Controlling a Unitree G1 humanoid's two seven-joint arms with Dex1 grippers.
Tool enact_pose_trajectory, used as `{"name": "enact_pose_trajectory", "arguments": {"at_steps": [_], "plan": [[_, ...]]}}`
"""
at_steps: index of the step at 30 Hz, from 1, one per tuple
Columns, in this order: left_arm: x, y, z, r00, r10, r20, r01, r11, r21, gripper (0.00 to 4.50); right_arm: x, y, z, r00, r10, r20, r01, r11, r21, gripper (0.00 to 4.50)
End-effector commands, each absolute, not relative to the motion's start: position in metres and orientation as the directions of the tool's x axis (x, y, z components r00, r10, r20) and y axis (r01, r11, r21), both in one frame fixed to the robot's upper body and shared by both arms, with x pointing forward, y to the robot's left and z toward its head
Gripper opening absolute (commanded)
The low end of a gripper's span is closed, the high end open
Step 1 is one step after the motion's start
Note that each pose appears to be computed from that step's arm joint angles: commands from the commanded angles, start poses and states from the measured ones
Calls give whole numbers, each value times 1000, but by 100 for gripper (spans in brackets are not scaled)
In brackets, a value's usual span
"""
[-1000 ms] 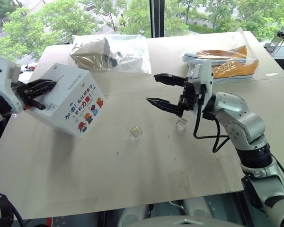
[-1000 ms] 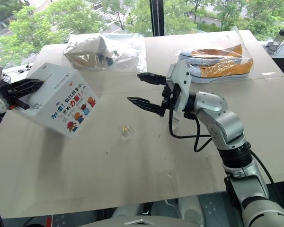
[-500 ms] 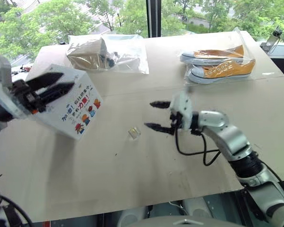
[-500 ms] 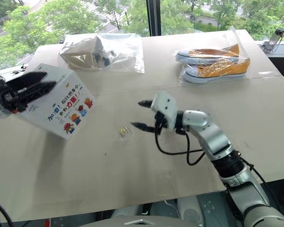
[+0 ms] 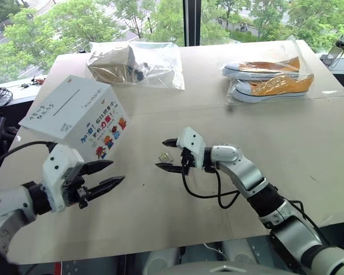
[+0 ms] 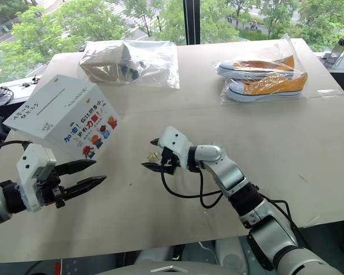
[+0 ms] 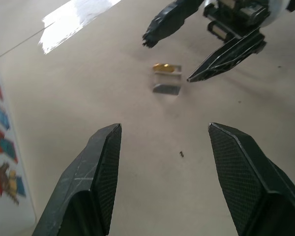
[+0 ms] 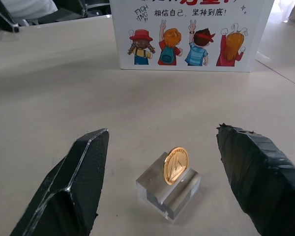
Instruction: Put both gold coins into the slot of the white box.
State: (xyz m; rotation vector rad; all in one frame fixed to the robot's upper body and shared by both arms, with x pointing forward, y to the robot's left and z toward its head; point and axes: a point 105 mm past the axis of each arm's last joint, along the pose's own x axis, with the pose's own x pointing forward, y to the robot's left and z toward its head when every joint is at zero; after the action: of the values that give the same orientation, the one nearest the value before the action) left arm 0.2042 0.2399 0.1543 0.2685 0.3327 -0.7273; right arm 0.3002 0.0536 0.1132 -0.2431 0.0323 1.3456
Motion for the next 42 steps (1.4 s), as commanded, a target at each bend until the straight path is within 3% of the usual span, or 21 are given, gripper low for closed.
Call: {"name": "enact_pose_trajectory", "arguments": {"at_steps": [1,4,10,11,18,20,22,26,32,36,42], "plan": [[204,239,159,732,-575,-365,660,733,168,288,302,60,123,233,963,-138,-961,207,-181,378],[205,238,158,740,-569,-359,650,742,163,291,302,61,118,228,959,-171,-962,195,-189,309],[208,238,160,747,-568,-346,642,750,157,291,302,60,119,232,958,-165,-962,201,-187,19],[209,238,160,748,-568,-344,642,750,156,291,302,60,118,232,959,-166,-962,200,-188,8],[217,233,168,767,-597,-236,628,773,85,291,303,60,130,241,965,-105,-963,225,-145,8],[219,232,170,772,-604,-196,624,780,53,291,302,60,139,237,970,-58,-968,231,-99,8],[224,228,172,781,-613,-118,616,788,-13,291,302,60,163,235,970,69,-972,233,35,8],[233,216,181,784,-619,34,618,776,-121,291,296,58,198,199,949,244,-965,146,219,8],[247,196,223,731,-582,357,672,705,-226,291,283,48,244,137,881,454,-926,-49,375,8],[249,180,242,659,-573,487,737,620,-269,291,277,46,260,117,852,510,-909,-116,401,8],[247,159,245,589,-621,517,803,519,-291,291,275,47,263,107,850,517,-905,-131,404,8]]}}
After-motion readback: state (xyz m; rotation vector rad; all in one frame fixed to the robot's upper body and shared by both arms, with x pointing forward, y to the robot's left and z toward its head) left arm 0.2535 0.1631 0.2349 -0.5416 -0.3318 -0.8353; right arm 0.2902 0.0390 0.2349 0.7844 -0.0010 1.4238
